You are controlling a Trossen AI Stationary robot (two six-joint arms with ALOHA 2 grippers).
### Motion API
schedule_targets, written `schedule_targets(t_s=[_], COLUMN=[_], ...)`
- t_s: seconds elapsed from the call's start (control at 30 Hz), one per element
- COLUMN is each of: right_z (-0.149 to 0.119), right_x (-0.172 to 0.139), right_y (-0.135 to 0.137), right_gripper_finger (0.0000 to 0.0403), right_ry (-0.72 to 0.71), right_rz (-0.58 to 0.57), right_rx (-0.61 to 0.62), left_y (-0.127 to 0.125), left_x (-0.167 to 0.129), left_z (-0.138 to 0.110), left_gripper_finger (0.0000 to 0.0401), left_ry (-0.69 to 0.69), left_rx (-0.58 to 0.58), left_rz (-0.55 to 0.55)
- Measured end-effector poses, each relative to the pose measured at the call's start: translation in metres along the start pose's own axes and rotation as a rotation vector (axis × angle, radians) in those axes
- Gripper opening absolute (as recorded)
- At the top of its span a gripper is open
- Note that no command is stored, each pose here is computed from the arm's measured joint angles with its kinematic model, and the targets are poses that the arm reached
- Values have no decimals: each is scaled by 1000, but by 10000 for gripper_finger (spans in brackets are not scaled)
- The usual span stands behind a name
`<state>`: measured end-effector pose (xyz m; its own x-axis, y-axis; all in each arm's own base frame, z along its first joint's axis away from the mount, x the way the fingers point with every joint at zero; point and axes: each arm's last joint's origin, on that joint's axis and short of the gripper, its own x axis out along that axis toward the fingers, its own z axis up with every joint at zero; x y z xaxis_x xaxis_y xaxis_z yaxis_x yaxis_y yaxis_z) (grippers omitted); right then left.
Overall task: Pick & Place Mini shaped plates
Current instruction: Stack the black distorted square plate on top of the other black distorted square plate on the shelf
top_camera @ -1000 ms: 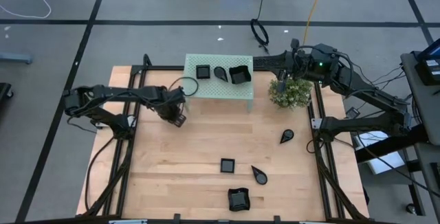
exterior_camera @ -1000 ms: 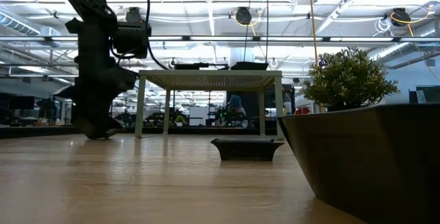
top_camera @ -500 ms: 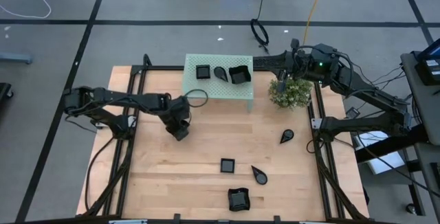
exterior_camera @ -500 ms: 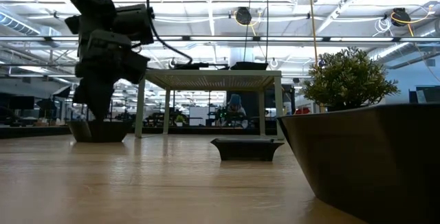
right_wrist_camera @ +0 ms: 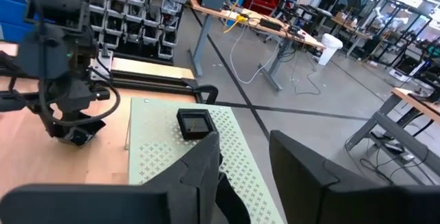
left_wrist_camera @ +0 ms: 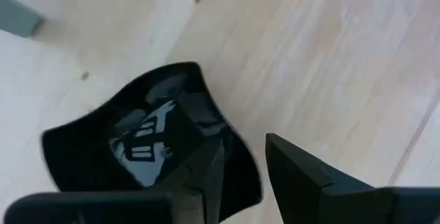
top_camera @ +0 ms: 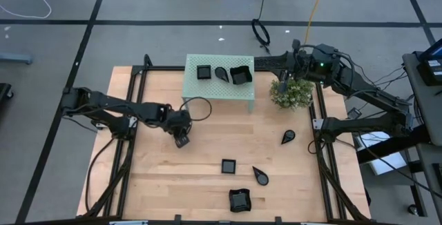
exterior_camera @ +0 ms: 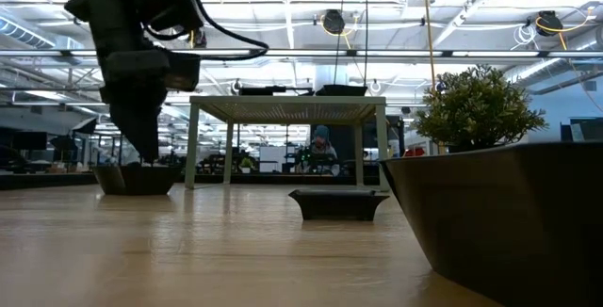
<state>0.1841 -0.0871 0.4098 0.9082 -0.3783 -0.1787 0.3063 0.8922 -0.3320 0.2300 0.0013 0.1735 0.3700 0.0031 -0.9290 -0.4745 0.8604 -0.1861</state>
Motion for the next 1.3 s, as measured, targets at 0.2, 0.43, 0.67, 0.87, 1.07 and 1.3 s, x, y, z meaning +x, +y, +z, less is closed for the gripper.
schedule_targets(t_s=[0.2, 0.43, 0.67, 0.87, 1.07, 1.3], right_z=[0, -1, -1, -1, -1, -1], right_x=[1, 3, 3, 3, 4, 3], right_y=[0, 0, 0, 0, 0, 0], right_gripper_finger=[116, 116, 116, 116, 116, 116], right_ry=[3, 10, 9, 3, 3, 2], right_rz=[1, 4, 5, 3, 3, 3], right_rx=[2, 2, 2, 2, 2, 2], left_y=[-8, -11, -13, -19, -32, -31], left_x=[7, 29, 41, 42, 42, 38], left_z=[-4, -9, -5, 1, 14, 30], left_gripper_finger=[113, 114, 108, 21, 9, 12], left_ry=[-30, 49, 32, -18, -142, -289], left_rx=[-28, -30, -44, 16, 199, 440], left_rz=[77, 121, 126, 50, -121, -138])
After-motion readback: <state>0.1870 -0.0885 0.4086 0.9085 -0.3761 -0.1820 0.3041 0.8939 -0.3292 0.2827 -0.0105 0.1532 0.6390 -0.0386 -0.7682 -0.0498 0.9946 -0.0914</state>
